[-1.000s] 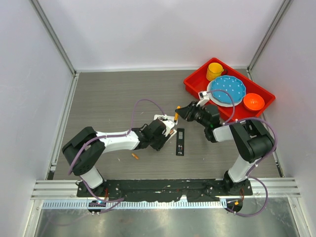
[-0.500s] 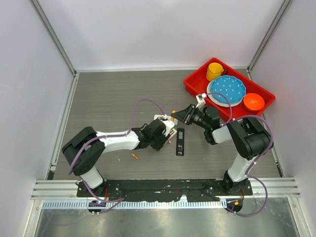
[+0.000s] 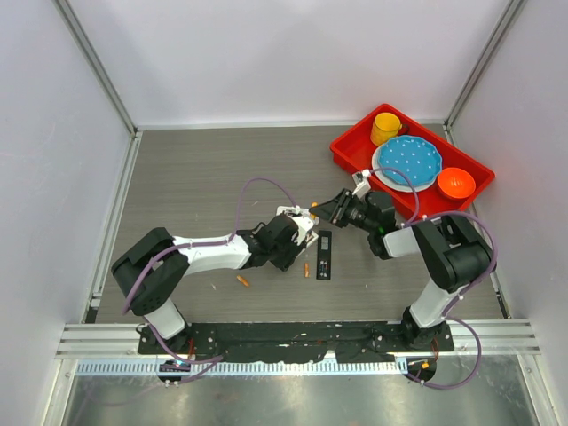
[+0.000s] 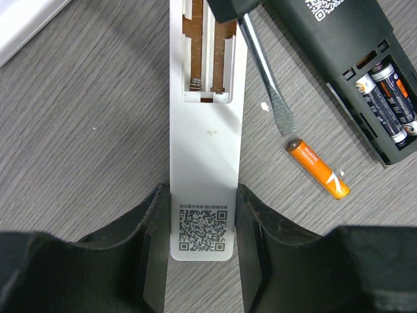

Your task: Unload the batteries from the remote control

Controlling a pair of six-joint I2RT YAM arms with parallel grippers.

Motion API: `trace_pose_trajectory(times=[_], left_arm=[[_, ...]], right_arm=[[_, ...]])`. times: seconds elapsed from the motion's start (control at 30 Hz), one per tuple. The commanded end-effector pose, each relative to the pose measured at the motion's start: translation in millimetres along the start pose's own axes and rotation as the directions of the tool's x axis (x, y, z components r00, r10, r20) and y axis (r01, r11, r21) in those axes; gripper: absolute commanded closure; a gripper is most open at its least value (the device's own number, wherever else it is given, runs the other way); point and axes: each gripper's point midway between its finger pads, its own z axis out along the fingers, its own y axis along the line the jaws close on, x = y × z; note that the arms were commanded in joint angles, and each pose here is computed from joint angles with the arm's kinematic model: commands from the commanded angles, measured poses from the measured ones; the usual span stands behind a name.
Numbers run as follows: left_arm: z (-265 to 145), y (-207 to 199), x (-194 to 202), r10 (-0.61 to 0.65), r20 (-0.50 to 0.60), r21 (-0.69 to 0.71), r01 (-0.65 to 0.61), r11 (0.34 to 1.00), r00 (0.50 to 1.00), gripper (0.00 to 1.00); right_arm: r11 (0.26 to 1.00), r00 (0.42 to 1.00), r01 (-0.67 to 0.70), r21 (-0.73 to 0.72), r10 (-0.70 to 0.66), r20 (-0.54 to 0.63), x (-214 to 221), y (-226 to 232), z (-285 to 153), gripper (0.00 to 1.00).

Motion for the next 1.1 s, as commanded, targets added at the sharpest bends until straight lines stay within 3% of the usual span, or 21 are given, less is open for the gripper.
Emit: trace_pose_trajectory(times=[0.0,0.27,0.63,0.87,1.07], left_arm=[[7.3,1.5,17.9,-0.012,-0.033,0.006,0.012,1.000,0.999,1.00],[-33.7,3.9,-39.9,-0.057,0.127,-0.006,0.058,0.998,0.990,1.00],[-74.0,59.8,-92.9,-0.213,0.228,-0.094,0.239,0.966,0.950,1.00],[-81.5,133.7,-67.2,-0.408,0.202,-0.249,0.450,0.858,0.890,1.00],[-80.6,174.6,-32.1,-0.519,0.156,-0.357,0.538,0.764,0.841,1.00]], right_arm=[[0.993,0.990,0.103,-0.054,-0.098,0.099,-37.5,35.7,-4.0,0.99],[0.993,0.978,0.116,-0.017,-0.111,0.177,-74.5,56.4,-27.2,0.98],[0.990,0.970,0.142,0.025,-0.144,0.196,-85.2,61.8,-44.3,0.98],[0.985,0.972,0.155,0.080,-0.166,0.164,-79.4,48.1,-45.0,0.99],[0.972,0.968,0.190,0.134,-0.209,0.138,-78.6,40.1,-47.5,0.99]])
